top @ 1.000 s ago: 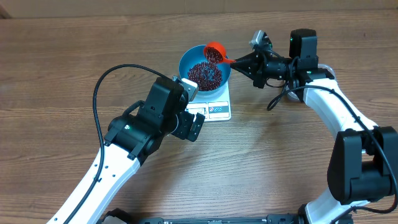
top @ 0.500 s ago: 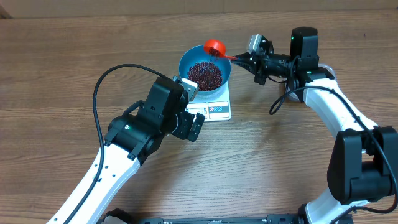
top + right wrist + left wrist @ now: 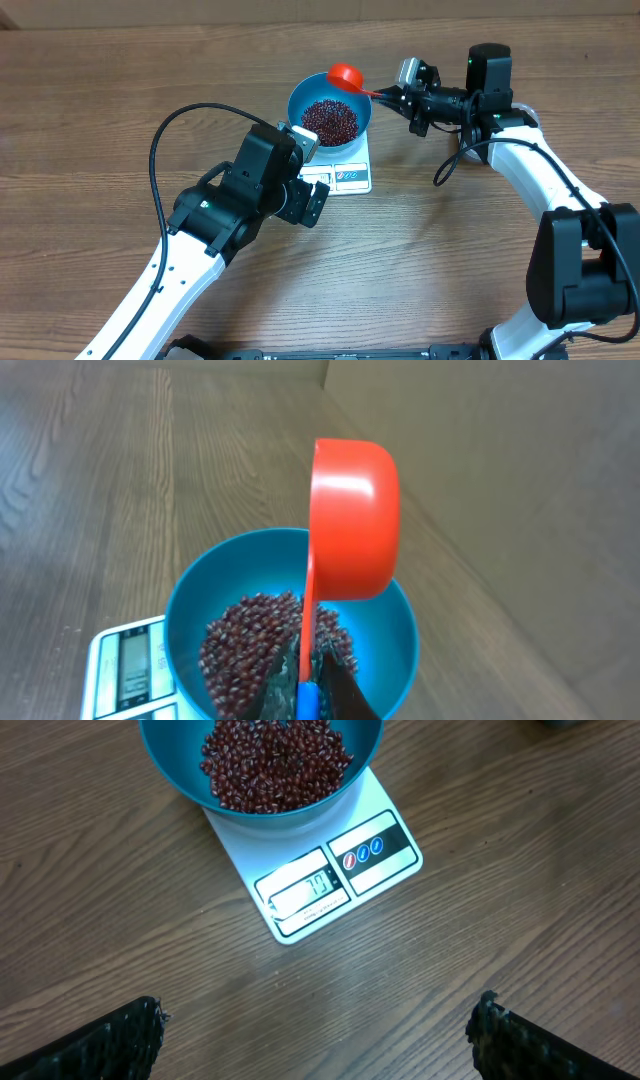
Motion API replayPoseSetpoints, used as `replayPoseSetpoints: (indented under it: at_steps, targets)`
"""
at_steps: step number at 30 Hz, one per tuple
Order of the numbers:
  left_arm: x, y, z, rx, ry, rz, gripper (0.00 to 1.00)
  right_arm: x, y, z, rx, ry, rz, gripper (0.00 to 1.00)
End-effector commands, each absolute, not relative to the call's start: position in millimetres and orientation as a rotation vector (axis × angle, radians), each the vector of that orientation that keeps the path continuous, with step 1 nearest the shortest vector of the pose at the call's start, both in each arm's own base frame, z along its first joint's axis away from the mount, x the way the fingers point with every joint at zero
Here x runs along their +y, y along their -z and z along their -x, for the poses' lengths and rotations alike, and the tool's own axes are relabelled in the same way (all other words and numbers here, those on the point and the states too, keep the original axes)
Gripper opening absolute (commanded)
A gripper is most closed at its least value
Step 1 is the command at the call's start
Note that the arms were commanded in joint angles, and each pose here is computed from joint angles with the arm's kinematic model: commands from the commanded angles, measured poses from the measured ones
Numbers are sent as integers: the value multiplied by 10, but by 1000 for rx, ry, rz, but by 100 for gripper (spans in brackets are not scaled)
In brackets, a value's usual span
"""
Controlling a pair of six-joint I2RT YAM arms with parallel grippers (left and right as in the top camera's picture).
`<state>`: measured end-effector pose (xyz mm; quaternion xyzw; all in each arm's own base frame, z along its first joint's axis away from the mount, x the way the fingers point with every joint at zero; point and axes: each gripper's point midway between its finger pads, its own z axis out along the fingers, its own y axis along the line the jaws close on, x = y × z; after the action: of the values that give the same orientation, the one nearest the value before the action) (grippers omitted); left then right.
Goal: Scoop item into bowl and weigh 150g on scale
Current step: 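Tilt the scoop with the right gripper to pour beans into the bowl, then move the right gripper with empty scoop back over the bean tub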
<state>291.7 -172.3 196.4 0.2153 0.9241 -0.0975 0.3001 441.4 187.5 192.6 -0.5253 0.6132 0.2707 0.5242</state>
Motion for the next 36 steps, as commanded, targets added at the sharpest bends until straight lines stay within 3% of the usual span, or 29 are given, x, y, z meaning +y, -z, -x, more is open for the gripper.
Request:
replayPoseSetpoints:
  at_steps: [1, 10, 22, 29, 36]
  targets:
    - [-1731, -1931, -2909, 2458, 259, -595, 99, 1867, -1881, -4437, 1562, -712, 1175, 4]
    - [-1731, -1931, -2909, 2458, 259, -595, 100, 1675, -1929, -4683, 1813, -738, 854, 4]
    - [-1731, -1931, -2909, 2458, 259, -595, 99, 1152, -2503, -4511, 1878, -701, 641, 4]
    - [-1731, -1931, -2909, 2458, 259, -595, 100, 453, -2211, -4551, 2142, -485, 273, 4]
    - [-1731, -1931, -2909, 2458, 259, -595, 99, 108, -2013, -4492, 2264, -270, 139, 4]
